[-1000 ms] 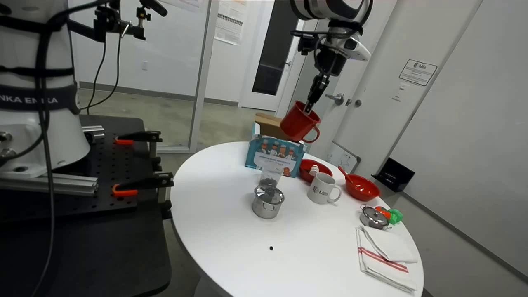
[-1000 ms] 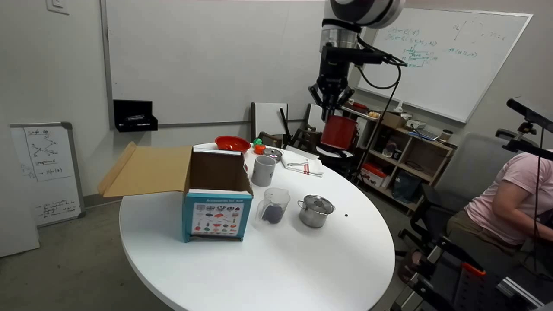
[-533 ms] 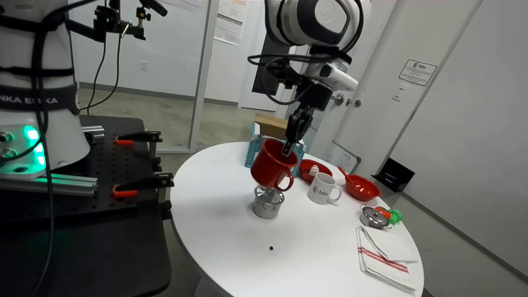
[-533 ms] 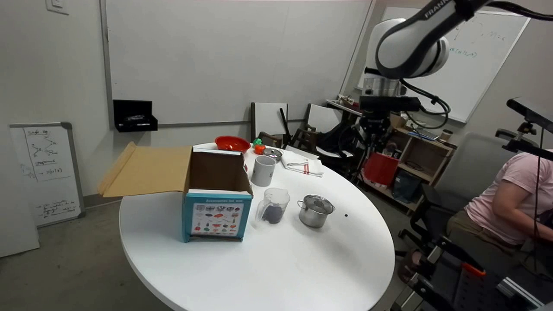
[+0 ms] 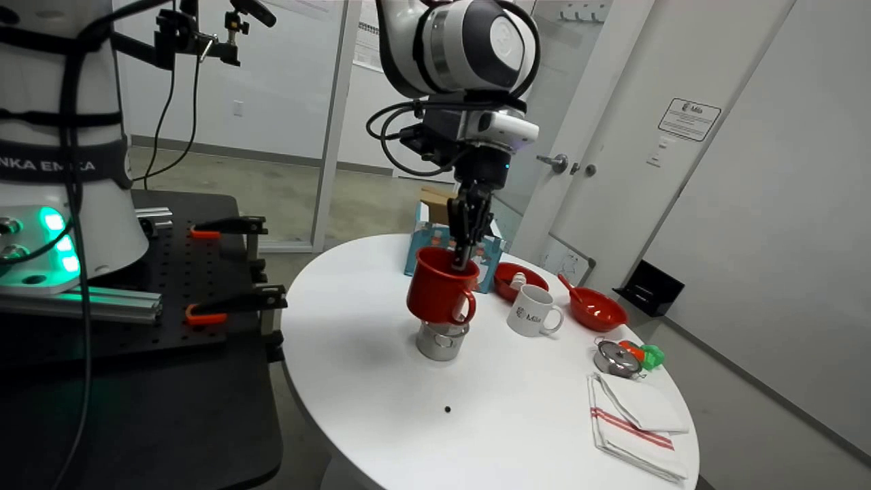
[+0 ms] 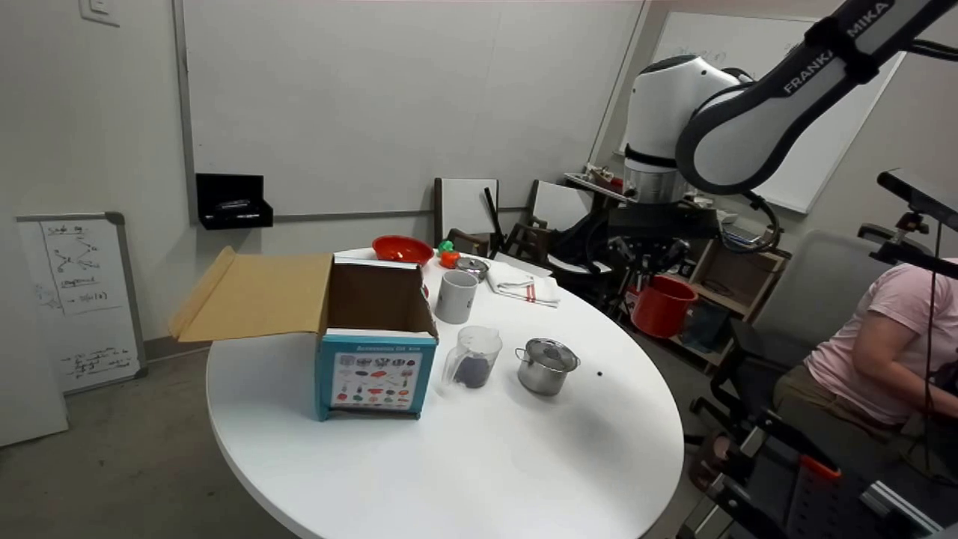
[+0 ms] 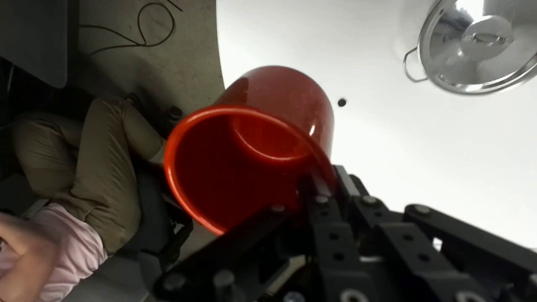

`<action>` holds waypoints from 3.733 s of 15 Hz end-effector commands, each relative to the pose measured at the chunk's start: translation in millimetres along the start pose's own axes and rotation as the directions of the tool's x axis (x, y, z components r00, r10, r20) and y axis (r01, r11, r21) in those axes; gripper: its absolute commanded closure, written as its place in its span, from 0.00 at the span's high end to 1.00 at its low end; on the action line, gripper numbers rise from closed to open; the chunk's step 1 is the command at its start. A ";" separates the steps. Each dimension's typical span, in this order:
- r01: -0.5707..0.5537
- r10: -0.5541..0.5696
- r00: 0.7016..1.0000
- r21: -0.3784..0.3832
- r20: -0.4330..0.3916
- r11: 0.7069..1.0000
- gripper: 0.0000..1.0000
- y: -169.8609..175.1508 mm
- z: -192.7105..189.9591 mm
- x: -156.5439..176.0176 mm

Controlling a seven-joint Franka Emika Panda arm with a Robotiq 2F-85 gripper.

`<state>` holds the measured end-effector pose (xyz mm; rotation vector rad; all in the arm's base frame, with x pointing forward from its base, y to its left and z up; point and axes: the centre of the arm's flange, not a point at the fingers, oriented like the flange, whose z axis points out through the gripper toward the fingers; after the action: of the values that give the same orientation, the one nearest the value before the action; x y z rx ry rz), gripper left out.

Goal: Pick up the orange cup from the box and put it on the table.

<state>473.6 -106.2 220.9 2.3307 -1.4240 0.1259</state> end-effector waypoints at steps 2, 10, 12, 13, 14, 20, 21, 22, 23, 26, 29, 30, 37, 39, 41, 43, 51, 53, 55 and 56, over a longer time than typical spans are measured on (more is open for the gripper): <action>0.222 -0.222 0.975 0.050 -0.015 0.974 0.02 -55.1 -13.3 -72.4; 0.602 -0.613 0.790 0.159 0.026 0.783 0.02 -175.9 3.1 -163.1; 0.684 -0.697 0.715 0.160 0.047 0.712 0.02 -201.0 23.5 -159.3; 0.710 -0.724 0.687 0.158 0.060 0.686 0.02 -212.2 38.2 -154.3; 0.729 -0.743 0.665 0.156 0.071 0.667 0.02 -223.9 54.7 -147.1; 0.791 -0.812 0.570 0.186 0.123 0.583 0.02 -253.8 81.8 -121.1; 0.796 -0.819 0.561 0.191 0.123 0.574 0.02 -256.5 80.1 -120.3; 0.801 -0.825 0.553 0.197 0.117 0.565 0.02 -258.4 77.8 -120.8; 0.806 -0.831 0.544 0.202 0.114 0.556 0.02 -260.6 76.3 -121.9; 0.814 -0.843 0.530 0.221 0.097 0.537 0.34 -264.1 68.4 -127.1; 0.819 -0.850 0.518 0.233 0.092 0.524 0.55 -266.5 67.7 -134.7; 0.822 -0.854 0.513 0.238 0.088 0.518 0.61 -266.4 67.3 -137.2; 0.848 -0.894 0.448 0.300 0.033 0.436 1.00 -257.3 43.9 -149.0; 0.857 -0.911 0.412 0.338 0.001 0.388 1.00 -252.4 31.2 -152.0; 0.863 -0.927 0.373 0.376 -0.024 0.337 1.00 -247.9 18.9 -155.2; 0.863 -0.940 0.338 0.411 -0.038 0.293 1.00 -241.5 7.1 -156.3; 0.865 -0.948 0.316 0.424 -0.047 0.267 1.00 -239.1 -4.9 -153.8; 0.865 -0.948 0.314 0.425 -0.046 0.266 1.00 -237.6 -4.1 -155.2; 0.866 -0.949 0.313 0.425 -0.046 0.265 1.00 -237.4 -3.9 -155.8; 0.866 -0.949 0.313 0.425 -0.046 0.265 1.00 -237.4 -3.9 -155.8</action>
<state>606.6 119.6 111.3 3.1834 0.2090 -0.2422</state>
